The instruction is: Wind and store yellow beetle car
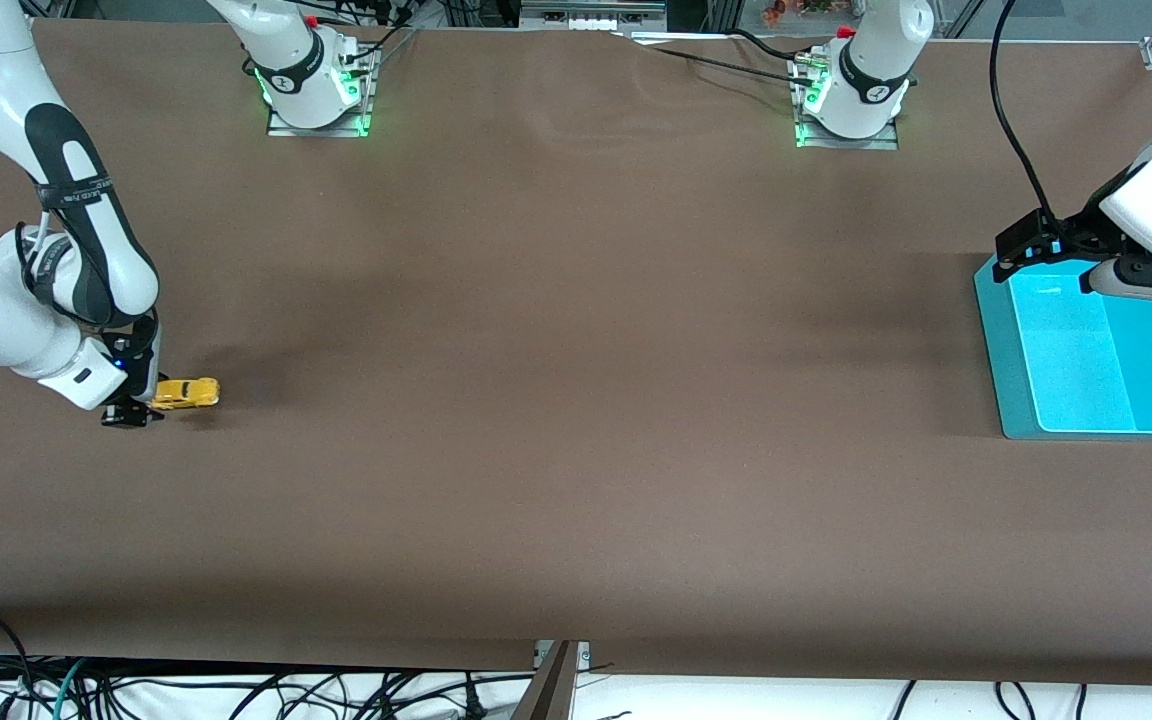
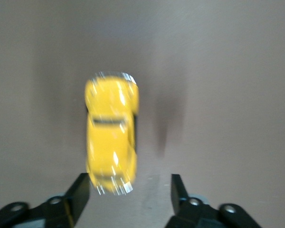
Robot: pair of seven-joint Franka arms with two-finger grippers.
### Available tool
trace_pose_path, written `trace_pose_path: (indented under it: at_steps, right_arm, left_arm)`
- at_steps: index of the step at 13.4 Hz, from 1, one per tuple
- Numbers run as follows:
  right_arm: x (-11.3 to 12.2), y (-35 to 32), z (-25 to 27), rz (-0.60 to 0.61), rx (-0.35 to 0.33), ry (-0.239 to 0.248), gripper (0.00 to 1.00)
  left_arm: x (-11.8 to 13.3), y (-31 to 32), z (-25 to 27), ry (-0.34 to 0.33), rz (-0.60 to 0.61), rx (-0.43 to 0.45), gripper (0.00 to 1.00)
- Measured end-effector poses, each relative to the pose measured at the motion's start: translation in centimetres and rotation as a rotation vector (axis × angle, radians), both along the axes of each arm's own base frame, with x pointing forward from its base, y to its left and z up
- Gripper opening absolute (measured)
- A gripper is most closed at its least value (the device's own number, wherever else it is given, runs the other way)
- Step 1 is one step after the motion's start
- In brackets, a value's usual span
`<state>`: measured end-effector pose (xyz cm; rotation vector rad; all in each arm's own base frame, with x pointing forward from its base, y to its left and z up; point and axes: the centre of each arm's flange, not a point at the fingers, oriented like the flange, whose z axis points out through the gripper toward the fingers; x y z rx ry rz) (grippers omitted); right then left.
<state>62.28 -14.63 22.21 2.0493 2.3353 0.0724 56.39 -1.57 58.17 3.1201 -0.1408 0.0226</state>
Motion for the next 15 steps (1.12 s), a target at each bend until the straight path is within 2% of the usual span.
trace_pose_path:
  at_steps: [2, 3, 6, 8, 13, 15]
  right_arm:
    - [1.7, 0.4, 2.9, -0.056, 0.019, 0.034, 1.00]
    - [2.4, 0.3, 4.6, -0.091, 0.025, 0.050, 1.00]
    - [4.1, 0.6, 9.6, -0.196, 0.037, 0.050, 1.00]
    - [4.5, 1.7, 12.9, -0.315, 0.052, 0.059, 1.00]
    - [3.5, 4.1, 21.9, -0.691, 0.060, 0.158, 1.00]
    - [2.9, 4.4, 24.7, -0.854, 0.051, 0.179, 1.00]
  left_arm:
    - [0.0, 0.0, 0.0, 0.000, 0.000, 0.000, 1.00]
    - [0.0, 0.0, 0.0, 0.000, 0.000, 0.000, 1.00]
    - [0.0, 0.0, 0.0, 0.000, 0.000, 0.000, 1.00]
    - [0.0, 0.0, 0.0, 0.000, 0.000, 0.000, 1.00]
    - [0.0, 0.0, 0.0, 0.000, 0.000, 0.000, 1.00]
    - [0.0, 0.0, 0.0, 0.000, 0.000, 0.000, 1.00]
